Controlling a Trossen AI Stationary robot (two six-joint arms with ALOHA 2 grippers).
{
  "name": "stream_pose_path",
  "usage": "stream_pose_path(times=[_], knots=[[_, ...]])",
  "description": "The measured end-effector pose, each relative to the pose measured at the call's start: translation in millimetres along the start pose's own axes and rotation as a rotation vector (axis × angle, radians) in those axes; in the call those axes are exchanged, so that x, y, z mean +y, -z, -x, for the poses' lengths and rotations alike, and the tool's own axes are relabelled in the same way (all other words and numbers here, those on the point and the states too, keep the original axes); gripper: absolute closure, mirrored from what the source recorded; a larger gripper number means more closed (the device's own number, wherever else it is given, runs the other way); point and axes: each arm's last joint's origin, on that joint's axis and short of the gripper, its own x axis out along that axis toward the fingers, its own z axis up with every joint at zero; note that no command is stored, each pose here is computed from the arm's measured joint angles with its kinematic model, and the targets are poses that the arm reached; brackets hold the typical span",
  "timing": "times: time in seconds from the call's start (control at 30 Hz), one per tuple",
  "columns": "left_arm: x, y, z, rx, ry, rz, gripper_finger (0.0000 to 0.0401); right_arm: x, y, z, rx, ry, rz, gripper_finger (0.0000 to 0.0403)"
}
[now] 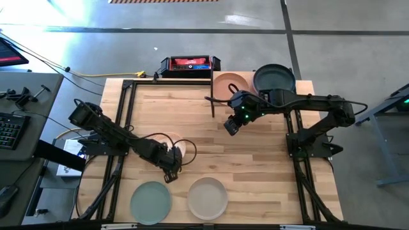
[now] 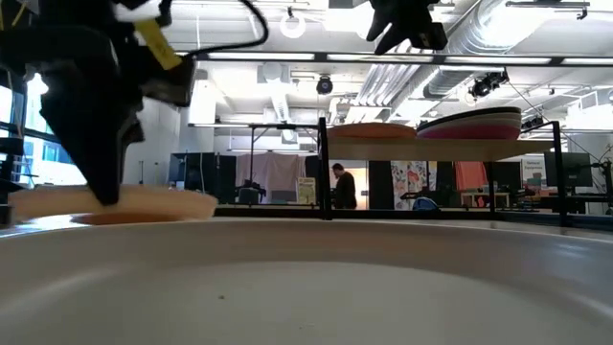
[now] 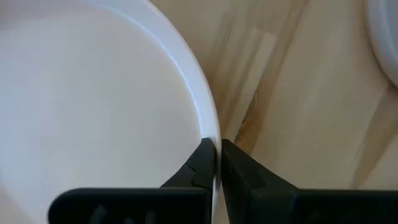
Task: Place and stack plates onto a shelf
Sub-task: Stack the light orange plate on top of the brown plate on the shelf
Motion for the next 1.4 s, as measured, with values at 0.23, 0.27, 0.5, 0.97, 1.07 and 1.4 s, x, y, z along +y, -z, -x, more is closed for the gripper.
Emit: stream_pose_path(times=[0.23,0.27,0.5,0.97,1.07,1.4], knots=[[-6,-12,24,0.01,-0.079,-0.268,0.04,-3,-3,0,-0.008,0.008,-0.055,0.0314],[-7,-14,28,0.011,-0.094,-0.311,0.04,-4,-4,0,-0.01,0.01,-0.059,0.0314],[-17,-30,55,-0.023,-0.135,-0.618,0.04,-13,-11,1,-0.027,0.026,-0.122,0.0314],[-28,-55,90,-0.157,-0.286,-1.023,0.04,-15,-16,-27,0.026,0.068,-0.137,0.0314],[-28,-56,91,-0.161,-0.31,-1.059,0.04,-15,-16,-32,0.032,0.068,-0.142,0.0314],[-28,-57,92,-0.164,-0.354,-1.118,0.04,-4,-18,-37,-0.008,0.0,-0.126,0.0314]])
